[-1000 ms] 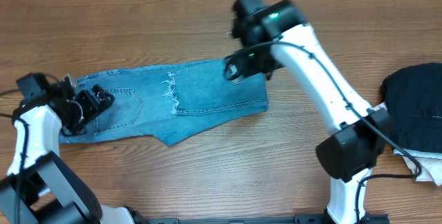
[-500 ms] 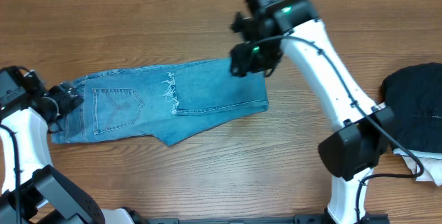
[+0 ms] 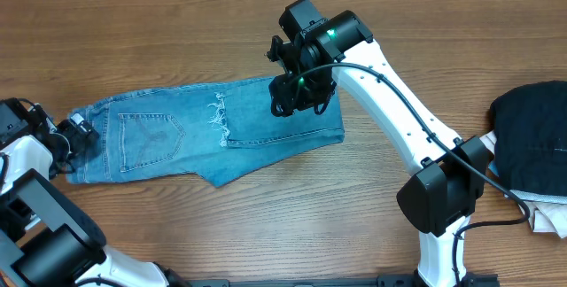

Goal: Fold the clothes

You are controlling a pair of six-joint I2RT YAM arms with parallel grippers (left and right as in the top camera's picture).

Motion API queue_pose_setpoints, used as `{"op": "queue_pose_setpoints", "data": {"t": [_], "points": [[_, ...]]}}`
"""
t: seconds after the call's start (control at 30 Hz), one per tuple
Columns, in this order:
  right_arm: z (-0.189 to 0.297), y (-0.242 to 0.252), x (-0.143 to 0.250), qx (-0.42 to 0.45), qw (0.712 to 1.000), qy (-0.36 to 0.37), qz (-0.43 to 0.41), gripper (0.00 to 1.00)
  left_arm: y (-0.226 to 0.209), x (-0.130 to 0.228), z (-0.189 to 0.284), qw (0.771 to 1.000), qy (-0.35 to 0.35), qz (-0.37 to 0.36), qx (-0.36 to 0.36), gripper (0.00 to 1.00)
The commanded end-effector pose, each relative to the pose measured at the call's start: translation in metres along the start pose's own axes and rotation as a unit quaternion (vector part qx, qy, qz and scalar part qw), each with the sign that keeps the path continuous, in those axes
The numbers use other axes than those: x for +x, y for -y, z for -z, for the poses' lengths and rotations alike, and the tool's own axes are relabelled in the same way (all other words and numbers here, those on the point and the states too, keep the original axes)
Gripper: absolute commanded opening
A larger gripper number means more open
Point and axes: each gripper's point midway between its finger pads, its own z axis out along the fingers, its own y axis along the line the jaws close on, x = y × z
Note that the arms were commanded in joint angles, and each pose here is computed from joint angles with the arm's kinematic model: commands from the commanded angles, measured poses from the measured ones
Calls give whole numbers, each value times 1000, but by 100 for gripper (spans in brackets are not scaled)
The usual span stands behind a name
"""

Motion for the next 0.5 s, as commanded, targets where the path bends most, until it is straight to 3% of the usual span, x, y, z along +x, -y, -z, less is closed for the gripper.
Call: {"op": "queue_pose_setpoints", "data": {"t": [0.0,0.13,0.27,0.4,0.47], "points": [[-2,2,1,-2,1000,-3,-10,55,-3,10,-26,1000,-28,2,13,96],[-2,2,0,-2,1000,-3,-14,55,12,32,-55,995,-68,-21,75,91],[-2,2,0,-2,1000,-3,-15,56,17,52,-72,989,-100,-24,102,49],[-2,1,0,-2,1000,-3,-15,55,19,53,-74,989,-102,-23,109,33],[-2,1,0,-2,1000,-3,-16,55,19,53,-74,988,-102,-23,110,17]]}}
